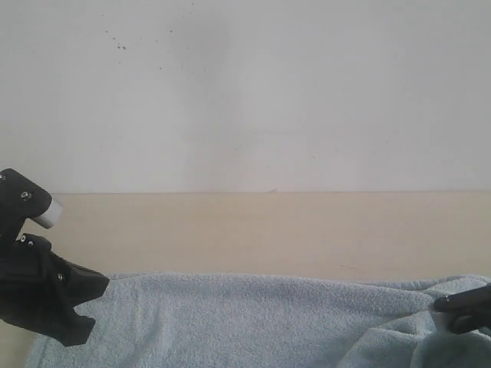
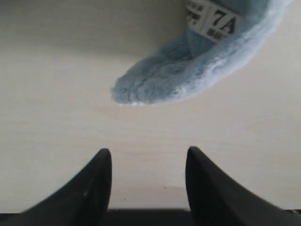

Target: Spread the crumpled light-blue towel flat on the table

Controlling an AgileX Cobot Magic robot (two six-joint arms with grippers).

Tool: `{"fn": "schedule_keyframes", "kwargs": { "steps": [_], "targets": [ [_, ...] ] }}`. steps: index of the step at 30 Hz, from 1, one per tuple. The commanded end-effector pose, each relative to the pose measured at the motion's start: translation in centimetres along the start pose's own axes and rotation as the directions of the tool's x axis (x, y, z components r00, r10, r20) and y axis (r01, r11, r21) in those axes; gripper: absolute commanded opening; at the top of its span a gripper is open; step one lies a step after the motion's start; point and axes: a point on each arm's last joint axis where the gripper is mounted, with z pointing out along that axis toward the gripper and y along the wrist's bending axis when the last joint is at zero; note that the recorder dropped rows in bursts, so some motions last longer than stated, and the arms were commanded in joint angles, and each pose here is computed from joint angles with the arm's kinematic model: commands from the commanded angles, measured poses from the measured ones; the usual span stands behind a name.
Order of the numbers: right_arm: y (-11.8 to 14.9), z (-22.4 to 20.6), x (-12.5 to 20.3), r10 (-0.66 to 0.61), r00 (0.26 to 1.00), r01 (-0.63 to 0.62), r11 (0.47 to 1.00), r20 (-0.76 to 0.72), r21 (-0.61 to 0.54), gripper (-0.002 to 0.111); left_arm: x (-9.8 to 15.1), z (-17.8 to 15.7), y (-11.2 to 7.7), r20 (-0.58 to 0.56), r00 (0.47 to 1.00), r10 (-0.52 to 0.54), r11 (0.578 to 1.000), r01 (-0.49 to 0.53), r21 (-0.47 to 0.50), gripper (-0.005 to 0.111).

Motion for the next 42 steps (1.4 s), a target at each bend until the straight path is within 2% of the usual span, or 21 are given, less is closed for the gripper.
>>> {"fn": "schedule_keyframes", "kwargs": {
  "steps": [1,5,11,13,16,19,27,33,37,42],
  "targets": [
    [0.3,0.7,0.2,0.038,0.999,-0.037,0.998,0.025,-0.047,0.047,0.1,-0.1,-0.1,0.0,1.0,0.008,1.0,-0.008,0.001,0.004],
    [0.4,0.7,-0.4,0.082,0.992,-0.076,0.995,0.095,-0.07,0.047,0.1,-0.1,-0.1,0.0,1.0,0.008,1.0,-0.008,0.003,0.004],
    [0.5,0.5,-1.8,0.249,0.942,-0.224,0.966,0.224,-0.131,0.047,0.1,-0.1,-0.3,-0.001,1.0,0.008,1.0,-0.008,0.028,0.004],
    [0.1,0.5,-1.9,0.31,0.921,-0.294,0.95,0.237,-0.101,0.047,0.1,-0.1,-0.5,-0.002,1.0,0.008,0.999,-0.008,0.049,0.004],
    [-1.1,0.6,-1.3,0.359,0.908,-0.373,0.927,0.214,0.028,0.047,0.1,-0.1,-0.7,-0.003,1.0,0.008,0.998,-0.008,0.067,0.004],
    [-1.8,0.5,-1.0,0.326,0.922,-0.355,0.927,0.211,0.12,0.047,0.1,-0.1,-0.7,-0.003,1.0,0.008,0.998,-0.008,0.067,0.004],
    [-2.0,0.5,-0.9,0.337,0.917,-0.369,0.92,0.213,0.134,0.047,0.1,-0.2,-0.7,-0.003,1.0,0.008,0.997,-0.008,0.071,0.004],
    [-1.6,0.6,-1.3,0.383,0.889,-0.409,0.91,0.25,0.06,0.047,0.1,-0.2,-0.9,-0.003,1.0,0.008,0.996,-0.008,0.085,0.004],
    [-1.2,1.4,-0.8,0.429,0.878,-0.444,0.896,0.214,0.025,0.047,0.1,-0.2,-0.9,-0.003,1.0,0.008,0.996,-0.008,0.085,0.004],
    [-0.9,2.4,-0.5,0.426,0.875,-0.435,0.9,0.233,-0.013,0.047,0.1,-0.2,-0.9,-0.002,1.0,0.002,0.996,-0.002,0.085,0.004]
  ]
}}
